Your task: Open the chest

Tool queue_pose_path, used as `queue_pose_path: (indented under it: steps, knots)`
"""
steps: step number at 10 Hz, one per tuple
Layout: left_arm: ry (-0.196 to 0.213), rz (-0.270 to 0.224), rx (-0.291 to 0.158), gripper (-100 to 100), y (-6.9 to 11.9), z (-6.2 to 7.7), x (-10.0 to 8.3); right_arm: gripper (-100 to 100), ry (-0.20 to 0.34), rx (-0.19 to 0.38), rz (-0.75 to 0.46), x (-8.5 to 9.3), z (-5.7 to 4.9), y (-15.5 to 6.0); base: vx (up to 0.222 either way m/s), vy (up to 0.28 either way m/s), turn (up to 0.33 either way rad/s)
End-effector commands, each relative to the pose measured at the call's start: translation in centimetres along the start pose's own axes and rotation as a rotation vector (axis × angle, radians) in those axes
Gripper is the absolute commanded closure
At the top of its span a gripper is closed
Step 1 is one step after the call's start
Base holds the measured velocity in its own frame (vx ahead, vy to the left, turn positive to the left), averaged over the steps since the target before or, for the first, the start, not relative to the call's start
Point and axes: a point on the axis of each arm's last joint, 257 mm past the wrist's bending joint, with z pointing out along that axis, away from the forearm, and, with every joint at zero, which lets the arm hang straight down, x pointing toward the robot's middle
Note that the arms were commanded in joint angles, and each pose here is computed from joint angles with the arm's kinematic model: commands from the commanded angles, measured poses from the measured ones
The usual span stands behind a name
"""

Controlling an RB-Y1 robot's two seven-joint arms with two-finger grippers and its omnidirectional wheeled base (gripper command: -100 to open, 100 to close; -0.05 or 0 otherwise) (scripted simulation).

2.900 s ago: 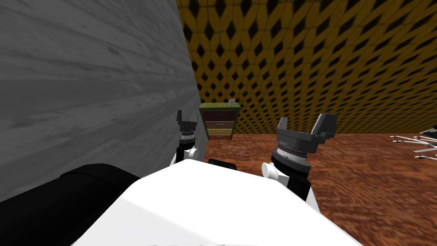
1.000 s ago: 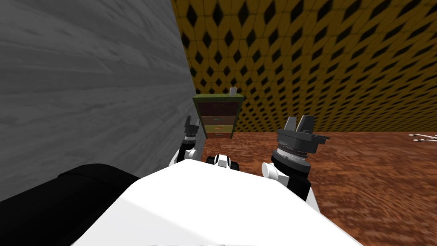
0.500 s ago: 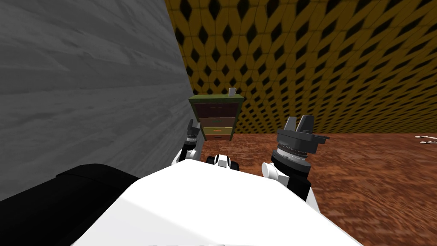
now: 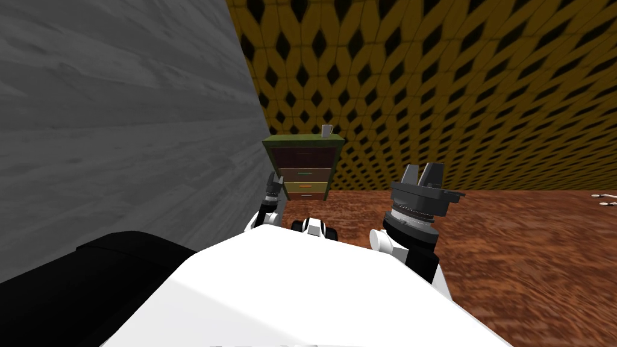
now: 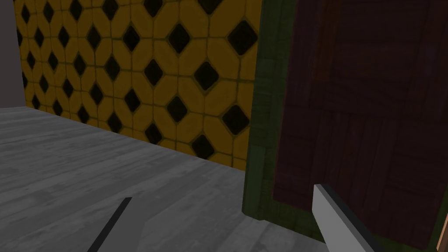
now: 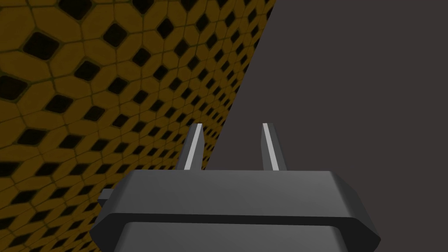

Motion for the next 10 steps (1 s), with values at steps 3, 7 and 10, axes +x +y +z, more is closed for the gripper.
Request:
queue_pose_path:
  steps: [3, 7, 10]
  knots:
    - [-0.023, 0.004, -0.063, -100, 3.6, -1.6, -1.4, 0, 0.000, 0.000, 0.000, 0.0, 0.0, 0.0, 0.116, -0.027, 0.002]
    - [-0.050, 0.007, -0.124, -100, 6.9, -3.3, -2.7, 0, 0.000, 0.000, 0.000, 0.0, 0.0, 0.0, 0.109, -0.028, 0.001]
    - [-0.081, 0.003, -0.171, -100, 9.6, -4.9, -3.7, 0, 0.000, 0.000, 0.000, 0.0, 0.0, 0.0, 0.107, -0.031, 0.001]
